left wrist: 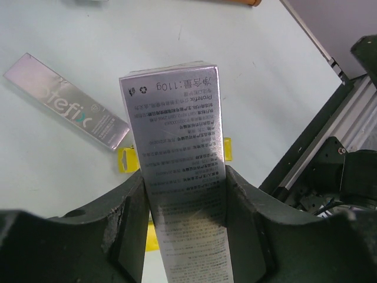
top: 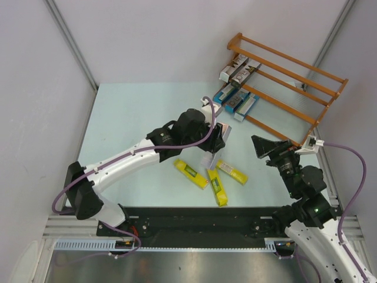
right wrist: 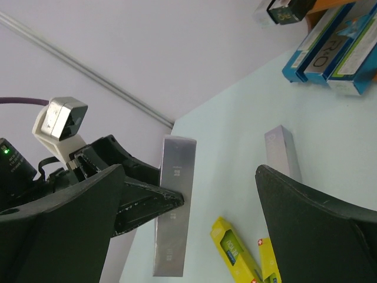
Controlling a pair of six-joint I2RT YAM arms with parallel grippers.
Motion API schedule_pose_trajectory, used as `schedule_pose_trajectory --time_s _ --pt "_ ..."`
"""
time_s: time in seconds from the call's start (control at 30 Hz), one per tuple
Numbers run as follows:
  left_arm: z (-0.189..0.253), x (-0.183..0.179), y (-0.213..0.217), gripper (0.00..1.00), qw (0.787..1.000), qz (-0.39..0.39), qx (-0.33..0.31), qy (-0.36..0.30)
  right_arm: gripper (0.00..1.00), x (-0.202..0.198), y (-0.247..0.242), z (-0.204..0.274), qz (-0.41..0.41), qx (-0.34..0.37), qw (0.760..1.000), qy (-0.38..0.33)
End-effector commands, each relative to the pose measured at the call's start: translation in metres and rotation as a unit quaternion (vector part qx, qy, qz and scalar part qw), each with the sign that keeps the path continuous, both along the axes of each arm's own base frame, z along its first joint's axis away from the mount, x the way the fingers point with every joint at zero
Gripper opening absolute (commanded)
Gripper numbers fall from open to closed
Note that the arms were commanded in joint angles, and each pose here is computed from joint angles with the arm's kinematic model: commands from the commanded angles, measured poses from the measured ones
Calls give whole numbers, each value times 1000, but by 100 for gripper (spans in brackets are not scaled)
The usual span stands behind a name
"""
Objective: Place and organize the toothpastes onto the shelf
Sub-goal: Pick up the toothpaste from the center of the board.
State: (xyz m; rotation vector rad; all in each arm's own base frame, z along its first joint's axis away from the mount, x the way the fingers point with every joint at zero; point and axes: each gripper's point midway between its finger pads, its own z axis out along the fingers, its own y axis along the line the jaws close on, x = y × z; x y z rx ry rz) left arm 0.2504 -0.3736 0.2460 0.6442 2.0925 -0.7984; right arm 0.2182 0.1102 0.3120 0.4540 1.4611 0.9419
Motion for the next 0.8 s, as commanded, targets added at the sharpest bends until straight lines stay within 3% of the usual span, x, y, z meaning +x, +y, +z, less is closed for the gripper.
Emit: schedule_pose_trajectory --time_s 0.0,0.63,0.77 --pt "55 -9 -12 52 996 -31 -54 -61 100 -3 18 27 47 15 998 -38" --pt "76 -37 -50 52 991 -95 -77 -55 99 11 65 16 145 0 989 -21" --pt "75 -40 -54 52 991 -101 -75 -54 93 15 67 11 145 -4 989 -13"
